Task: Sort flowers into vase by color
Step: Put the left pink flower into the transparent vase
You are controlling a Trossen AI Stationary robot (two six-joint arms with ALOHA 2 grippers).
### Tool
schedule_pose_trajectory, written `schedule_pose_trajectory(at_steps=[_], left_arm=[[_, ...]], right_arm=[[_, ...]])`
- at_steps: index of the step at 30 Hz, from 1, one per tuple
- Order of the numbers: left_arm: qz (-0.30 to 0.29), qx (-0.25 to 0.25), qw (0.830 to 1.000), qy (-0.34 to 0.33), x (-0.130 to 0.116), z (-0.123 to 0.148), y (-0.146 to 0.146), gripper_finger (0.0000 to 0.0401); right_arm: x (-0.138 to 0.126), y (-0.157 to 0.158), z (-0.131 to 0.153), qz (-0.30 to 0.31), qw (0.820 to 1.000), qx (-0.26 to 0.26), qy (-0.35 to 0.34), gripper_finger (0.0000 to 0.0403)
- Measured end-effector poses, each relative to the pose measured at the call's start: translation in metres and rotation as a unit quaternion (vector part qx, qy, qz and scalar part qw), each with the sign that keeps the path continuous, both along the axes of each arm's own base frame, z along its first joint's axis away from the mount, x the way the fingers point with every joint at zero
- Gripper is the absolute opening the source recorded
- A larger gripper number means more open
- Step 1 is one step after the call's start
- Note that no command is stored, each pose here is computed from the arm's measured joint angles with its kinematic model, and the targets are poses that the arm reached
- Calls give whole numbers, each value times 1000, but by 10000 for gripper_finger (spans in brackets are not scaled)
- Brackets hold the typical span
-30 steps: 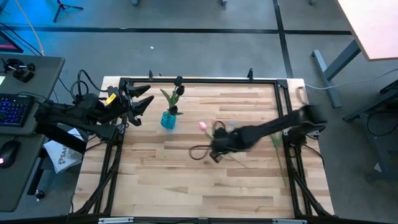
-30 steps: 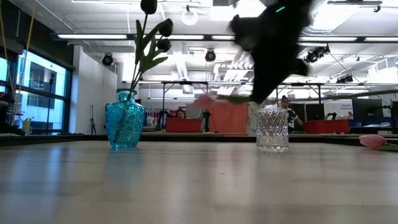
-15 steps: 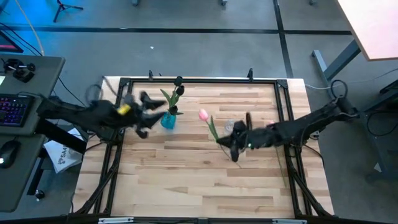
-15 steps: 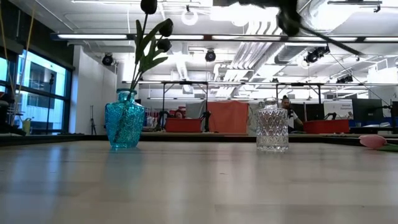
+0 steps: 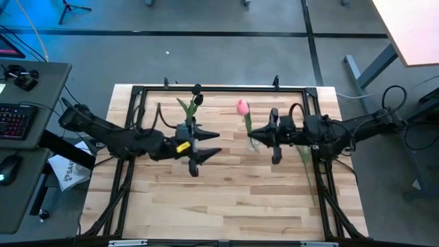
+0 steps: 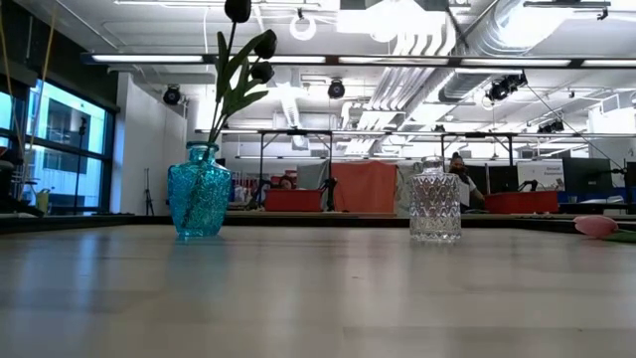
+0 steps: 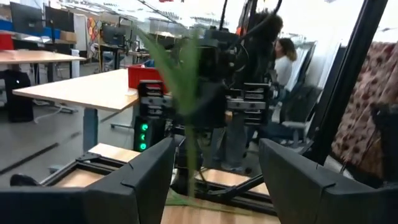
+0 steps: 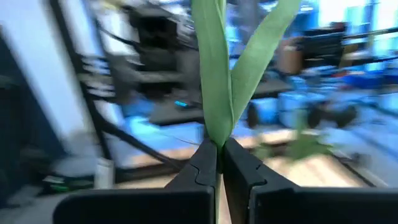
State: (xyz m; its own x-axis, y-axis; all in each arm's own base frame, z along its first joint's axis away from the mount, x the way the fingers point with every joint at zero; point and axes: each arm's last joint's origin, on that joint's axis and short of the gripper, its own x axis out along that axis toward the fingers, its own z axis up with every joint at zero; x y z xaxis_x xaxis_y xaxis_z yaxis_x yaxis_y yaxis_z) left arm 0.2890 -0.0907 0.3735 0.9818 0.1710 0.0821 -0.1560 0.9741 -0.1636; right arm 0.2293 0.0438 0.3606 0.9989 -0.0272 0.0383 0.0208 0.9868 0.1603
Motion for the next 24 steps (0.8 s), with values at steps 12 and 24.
schedule_pose_trajectory(at_steps=[12,24], left_arm=[[-2,5,1000,-8,-28,22,8,223],[53,32,998,-8,-47,34,14,223]], right_arm=[[-11,-40,-69,-69,997,20,-14,0],[-38,-80,-98,-177,973,3,-146,0]])
